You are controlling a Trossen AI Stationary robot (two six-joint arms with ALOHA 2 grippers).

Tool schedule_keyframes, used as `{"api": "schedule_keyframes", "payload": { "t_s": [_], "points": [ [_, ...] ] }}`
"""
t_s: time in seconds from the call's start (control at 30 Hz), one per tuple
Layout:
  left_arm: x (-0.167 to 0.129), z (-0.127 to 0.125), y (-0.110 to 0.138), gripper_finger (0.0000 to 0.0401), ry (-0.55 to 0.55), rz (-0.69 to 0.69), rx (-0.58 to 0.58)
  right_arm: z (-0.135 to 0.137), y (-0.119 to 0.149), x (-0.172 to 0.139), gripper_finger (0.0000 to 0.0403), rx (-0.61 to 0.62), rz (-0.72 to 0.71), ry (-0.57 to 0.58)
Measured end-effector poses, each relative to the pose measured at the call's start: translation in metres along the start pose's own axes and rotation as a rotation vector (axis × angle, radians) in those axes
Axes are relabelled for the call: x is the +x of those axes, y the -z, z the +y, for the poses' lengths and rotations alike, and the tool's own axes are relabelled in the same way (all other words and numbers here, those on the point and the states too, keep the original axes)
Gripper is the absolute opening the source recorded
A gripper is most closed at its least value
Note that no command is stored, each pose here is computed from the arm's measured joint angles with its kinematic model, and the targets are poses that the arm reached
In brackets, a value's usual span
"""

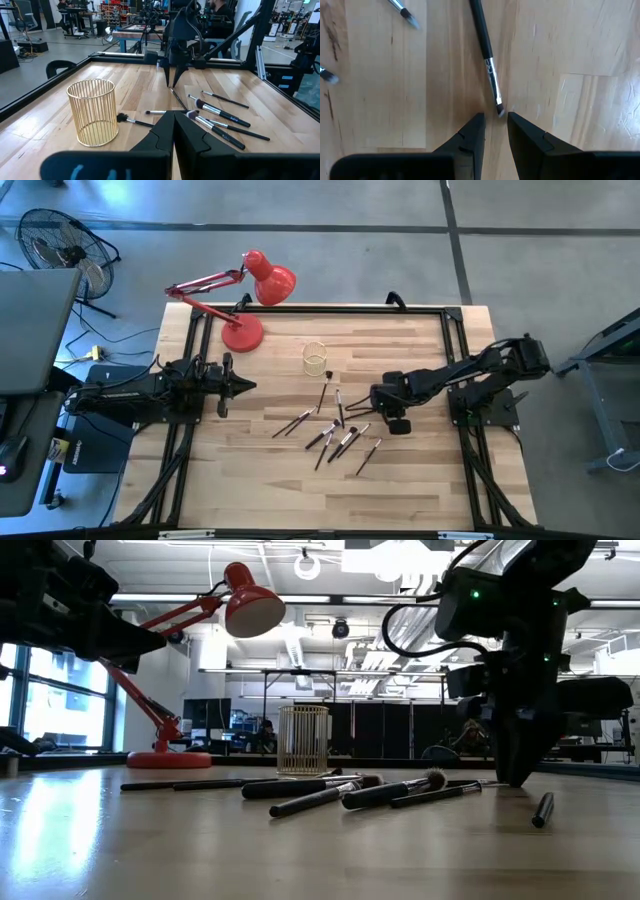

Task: Put items in baskets/containers
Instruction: Put the black eyeshadow brush into the gold pen holder

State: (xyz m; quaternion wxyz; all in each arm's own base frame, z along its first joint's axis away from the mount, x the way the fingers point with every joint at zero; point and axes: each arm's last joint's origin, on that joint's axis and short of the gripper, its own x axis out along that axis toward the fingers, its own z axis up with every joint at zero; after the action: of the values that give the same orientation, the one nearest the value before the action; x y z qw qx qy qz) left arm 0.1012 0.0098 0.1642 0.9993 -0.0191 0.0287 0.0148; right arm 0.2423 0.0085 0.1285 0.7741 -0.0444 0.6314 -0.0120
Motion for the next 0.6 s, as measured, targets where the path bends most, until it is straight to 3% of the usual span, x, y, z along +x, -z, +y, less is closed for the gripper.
{"api": "schedule_keyframes", "payload": {
  "t_s": [0.4,0.6],
  "points": [
    [0.0000,0.0000,0.0001,0.0005,0.000,0.000,0.000,-0.0004,-0.0023,0.0003,0.0076,0.014,-0.026,0.008],
    [0.0000,0.0000,0.0001,0.0005,0.000,0.000,0.000,0.0005,-0.0026,0.0005,0.0019,0.040,-0.028,-0.029]
  ]
}}
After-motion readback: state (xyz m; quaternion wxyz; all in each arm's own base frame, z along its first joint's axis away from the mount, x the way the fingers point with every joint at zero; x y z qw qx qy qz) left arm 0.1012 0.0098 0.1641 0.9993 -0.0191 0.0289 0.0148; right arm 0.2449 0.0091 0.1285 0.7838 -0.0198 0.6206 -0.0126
